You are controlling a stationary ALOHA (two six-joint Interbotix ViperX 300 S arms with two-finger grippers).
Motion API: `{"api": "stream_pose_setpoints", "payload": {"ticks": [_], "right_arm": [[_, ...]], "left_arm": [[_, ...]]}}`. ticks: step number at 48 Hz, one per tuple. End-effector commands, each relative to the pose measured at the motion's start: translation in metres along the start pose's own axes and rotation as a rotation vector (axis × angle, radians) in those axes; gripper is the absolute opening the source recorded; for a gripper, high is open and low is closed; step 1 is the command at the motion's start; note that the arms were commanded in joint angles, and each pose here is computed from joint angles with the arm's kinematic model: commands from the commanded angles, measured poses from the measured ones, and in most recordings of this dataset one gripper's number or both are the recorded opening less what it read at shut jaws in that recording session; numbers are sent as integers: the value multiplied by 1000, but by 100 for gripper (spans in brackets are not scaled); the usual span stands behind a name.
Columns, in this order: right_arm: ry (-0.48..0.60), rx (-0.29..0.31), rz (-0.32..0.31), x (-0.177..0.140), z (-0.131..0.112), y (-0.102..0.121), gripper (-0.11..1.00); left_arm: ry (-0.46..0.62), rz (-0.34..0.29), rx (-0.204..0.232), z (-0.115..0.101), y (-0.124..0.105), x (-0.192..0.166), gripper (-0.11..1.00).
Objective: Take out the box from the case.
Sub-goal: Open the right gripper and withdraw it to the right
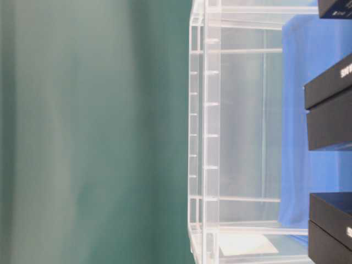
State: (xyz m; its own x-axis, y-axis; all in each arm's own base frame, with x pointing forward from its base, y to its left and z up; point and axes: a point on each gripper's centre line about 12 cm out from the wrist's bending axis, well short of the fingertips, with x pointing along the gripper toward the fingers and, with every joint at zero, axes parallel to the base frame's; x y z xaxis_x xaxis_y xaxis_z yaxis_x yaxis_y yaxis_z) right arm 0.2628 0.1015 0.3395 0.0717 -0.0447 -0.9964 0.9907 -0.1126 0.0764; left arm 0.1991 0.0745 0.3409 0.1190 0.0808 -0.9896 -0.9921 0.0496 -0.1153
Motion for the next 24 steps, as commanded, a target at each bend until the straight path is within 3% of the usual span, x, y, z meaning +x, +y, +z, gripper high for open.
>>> {"api": "stream_pose_setpoints", "payload": {"ticks": [1,10,24], "right_arm": [[22,4,30,-10,2,-16,88],[26,18,29,-12,5,-31,88],[3,27,30,-12,12,-29,88]], "left_arm": [[-10,-18,2,0,-1,-5,95],[-10,-18,-4,0,-1,-5,95],[-11,-21,-7,0,0,-6,95]]}}
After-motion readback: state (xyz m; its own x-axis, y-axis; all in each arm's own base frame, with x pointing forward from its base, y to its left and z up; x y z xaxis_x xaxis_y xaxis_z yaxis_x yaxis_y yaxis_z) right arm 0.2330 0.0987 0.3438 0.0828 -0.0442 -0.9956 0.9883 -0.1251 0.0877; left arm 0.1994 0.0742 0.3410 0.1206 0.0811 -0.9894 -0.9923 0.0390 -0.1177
